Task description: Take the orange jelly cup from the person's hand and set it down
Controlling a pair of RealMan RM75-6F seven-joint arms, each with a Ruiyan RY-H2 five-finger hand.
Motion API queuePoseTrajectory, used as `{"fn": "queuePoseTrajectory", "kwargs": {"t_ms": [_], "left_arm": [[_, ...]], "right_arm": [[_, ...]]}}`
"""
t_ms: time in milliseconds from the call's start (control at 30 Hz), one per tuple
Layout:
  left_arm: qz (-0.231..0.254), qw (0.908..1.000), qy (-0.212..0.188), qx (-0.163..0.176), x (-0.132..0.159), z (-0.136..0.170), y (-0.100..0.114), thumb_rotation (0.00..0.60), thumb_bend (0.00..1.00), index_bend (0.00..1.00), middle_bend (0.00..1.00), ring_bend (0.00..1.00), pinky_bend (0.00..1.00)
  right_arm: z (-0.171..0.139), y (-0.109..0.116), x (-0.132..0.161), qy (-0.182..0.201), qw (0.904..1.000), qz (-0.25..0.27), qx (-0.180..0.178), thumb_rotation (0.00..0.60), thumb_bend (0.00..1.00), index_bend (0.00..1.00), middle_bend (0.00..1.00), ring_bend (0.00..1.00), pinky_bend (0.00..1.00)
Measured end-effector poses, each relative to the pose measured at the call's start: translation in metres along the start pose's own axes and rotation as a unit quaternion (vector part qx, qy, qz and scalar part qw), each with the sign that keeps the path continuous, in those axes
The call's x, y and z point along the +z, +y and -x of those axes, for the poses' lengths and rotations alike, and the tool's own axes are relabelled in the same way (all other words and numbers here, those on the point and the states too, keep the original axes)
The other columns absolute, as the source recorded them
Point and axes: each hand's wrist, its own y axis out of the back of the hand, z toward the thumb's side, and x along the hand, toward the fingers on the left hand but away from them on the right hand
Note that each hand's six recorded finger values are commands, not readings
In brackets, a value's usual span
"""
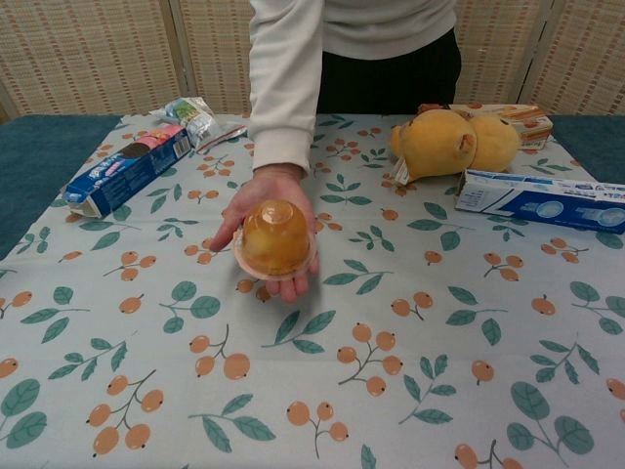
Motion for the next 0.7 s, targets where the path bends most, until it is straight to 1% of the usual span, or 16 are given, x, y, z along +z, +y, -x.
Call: {"fn": "queuePoseTrajectory", "kwargs": {"t_ms": [467,633,700], "left_arm": [[0.005,1.0,0.0,0.001,0.0,0.0,-0.001,0.6,0.27,0.0,0.0,0.0,0.13],[0.009,0.9999,-0.012,0.002,0.002,-0.004,0.0,0.6,0.27,0.0,0.0,0.0,0.13],[0.012,0.9996,-0.024,0.001,0.005,-0.007,0.001,0.6,0.27,0.0,0.0,0.0,0.13]], "right_arm": [[0.0,0.006,0.002,0.002,0.9999,-0.004,-0.01,0.6,0.38,0.17,0.27,0.21,0.41],[-0.001,0.013,0.001,-0.002,0.9998,-0.01,-0.02,0.6,0.38,0.17,0.27,0.21,0.41],[-0.001,0.016,0.001,-0.003,0.9996,-0.012,-0.025,0.6,0.38,0.17,0.27,0.21,0.41]]}}
